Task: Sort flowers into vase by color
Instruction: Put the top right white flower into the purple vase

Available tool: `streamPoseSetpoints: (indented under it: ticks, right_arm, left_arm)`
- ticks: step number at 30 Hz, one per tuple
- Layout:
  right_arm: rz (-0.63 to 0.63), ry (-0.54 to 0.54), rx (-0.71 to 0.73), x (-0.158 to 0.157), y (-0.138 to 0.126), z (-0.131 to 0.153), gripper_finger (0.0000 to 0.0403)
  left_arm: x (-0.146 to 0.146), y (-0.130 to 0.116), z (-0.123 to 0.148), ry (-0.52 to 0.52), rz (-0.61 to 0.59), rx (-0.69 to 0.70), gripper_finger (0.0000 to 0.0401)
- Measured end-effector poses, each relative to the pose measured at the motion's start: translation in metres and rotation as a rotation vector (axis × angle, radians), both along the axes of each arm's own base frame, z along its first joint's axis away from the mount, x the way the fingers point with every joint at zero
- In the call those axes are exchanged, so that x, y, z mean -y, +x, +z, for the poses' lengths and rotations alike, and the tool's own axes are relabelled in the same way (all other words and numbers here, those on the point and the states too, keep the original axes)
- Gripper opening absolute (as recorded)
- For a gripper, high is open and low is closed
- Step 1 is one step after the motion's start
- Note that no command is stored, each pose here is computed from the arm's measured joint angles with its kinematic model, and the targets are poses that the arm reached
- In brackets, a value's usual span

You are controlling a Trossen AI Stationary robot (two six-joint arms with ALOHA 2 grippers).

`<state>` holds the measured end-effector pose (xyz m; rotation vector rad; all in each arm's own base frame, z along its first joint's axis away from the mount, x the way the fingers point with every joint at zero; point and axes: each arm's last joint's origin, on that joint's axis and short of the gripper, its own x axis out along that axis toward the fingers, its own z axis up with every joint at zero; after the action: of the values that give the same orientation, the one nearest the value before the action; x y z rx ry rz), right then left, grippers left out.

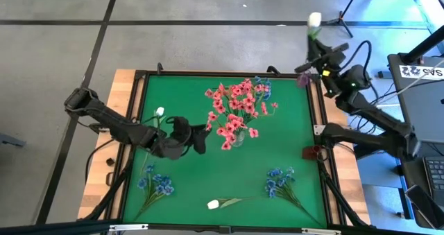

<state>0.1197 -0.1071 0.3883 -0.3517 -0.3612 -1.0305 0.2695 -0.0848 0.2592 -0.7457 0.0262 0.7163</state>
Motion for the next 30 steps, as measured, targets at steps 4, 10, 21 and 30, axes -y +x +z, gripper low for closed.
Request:
streamPoseSetpoints:
  ticks: [4, 10, 21, 30]
  right_arm:
    - [-0.142, 0.014, 0.019, 0.026, -0.013, -0.033, 0.0007]
    - [-0.224, -0.057, -0.008, 0.046, -0.018, -0.046, 0.0004]
    - [-0.361, -0.017, -0.171, 0.087, -0.005, -0.076, 0.0004]
    - [-0.411, -0.026, -0.193, 0.109, -0.018, -0.085, 0.0004]
  left_arm:
    - [-0.017, 0.005, 0.000, -0.004, 0.045, -0.005, 0.0178]
    - [-0.054, 0.012, -0.001, 0.033, 0.124, -0.069, 0.0178]
    - [-0.124, 0.009, 0.003, 0.089, 0.104, -0.226, 0.0178]
    - [-0.146, -0.018, 0.009, 0.206, 0.171, -0.462, 0.0178]
